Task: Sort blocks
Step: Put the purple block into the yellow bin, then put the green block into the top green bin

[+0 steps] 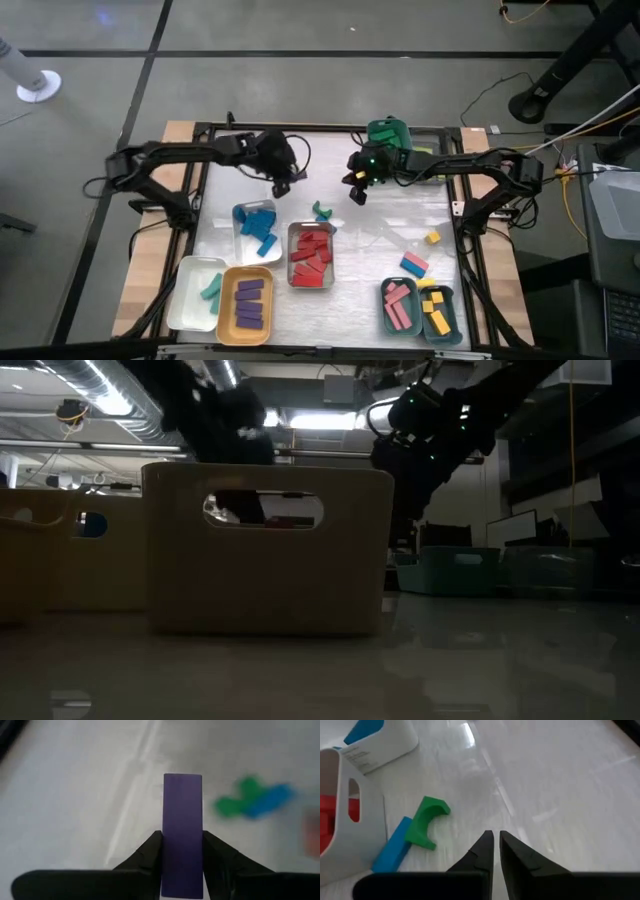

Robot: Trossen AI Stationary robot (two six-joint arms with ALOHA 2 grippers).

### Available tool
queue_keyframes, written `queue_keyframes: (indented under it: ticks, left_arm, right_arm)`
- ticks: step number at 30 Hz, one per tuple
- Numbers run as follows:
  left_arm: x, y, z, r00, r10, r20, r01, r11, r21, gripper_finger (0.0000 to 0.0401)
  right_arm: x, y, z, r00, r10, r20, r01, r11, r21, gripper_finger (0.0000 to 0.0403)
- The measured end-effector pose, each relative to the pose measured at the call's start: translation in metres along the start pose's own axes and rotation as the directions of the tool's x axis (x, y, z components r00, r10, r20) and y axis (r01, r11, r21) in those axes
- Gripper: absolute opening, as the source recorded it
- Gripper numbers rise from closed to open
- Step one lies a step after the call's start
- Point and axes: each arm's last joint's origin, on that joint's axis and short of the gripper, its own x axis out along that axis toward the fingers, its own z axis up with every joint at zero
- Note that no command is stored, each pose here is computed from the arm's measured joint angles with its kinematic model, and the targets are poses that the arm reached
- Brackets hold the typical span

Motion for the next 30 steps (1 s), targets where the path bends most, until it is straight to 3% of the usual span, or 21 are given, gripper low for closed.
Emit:
queue_keyframes:
  ticks: [4,9,16,20,23,26,30]
  left_arm:
    - [-0.033,-0.027,-0.003,0.986,-0.169,0.01,0.169,0.986,-0.006,0.0086]
    - [-0.066,-0.072,-0.02,0.927,-0.371,-0.06,0.371,0.929,-0.008,0.0086]
    - [-0.077,-0.144,-0.062,0.823,-0.5,-0.269,0.508,0.86,-0.044,0.0086]
    - [-0.076,-0.176,-0.088,0.785,-0.503,-0.362,0.495,0.86,-0.124,0.0091]
    - [-0.076,-0.189,-0.101,0.8,-0.465,-0.379,0.4,0.884,-0.242,0.0128]
    - [-0.075,-0.199,-0.109,0.816,-0.449,-0.364,0.322,0.876,-0.36,0.0164]
    - [-0.075,-0.204,-0.117,0.823,-0.436,-0.363,0.273,0.865,-0.42,0.0185]
  right_arm:
    - [0.0,0.0,0.004,0.999,0.003,0.043,-0.002,1.0,-0.01,0.0033]
    - [0.0,0.001,0.007,0.997,0.008,0.071,-0.005,1.0,-0.028,0.0033]
    - [0.0,0.003,0.007,0.995,0.076,0.068,-0.074,0.997,-0.035,0.0033]
    - [0.0,0.003,0.007,0.994,0.087,0.069,-0.083,0.995,-0.056,0.0033]
    - [-0.001,0.004,0.008,0.989,0.128,0.079,-0.121,0.989,-0.088,0.0033]
    - [-0.001,0.005,0.01,0.983,0.161,0.089,-0.153,0.984,-0.095,0.0033]
    - [-0.001,0.005,0.01,0.983,0.163,0.088,-0.155,0.984,-0.089,0.0033]
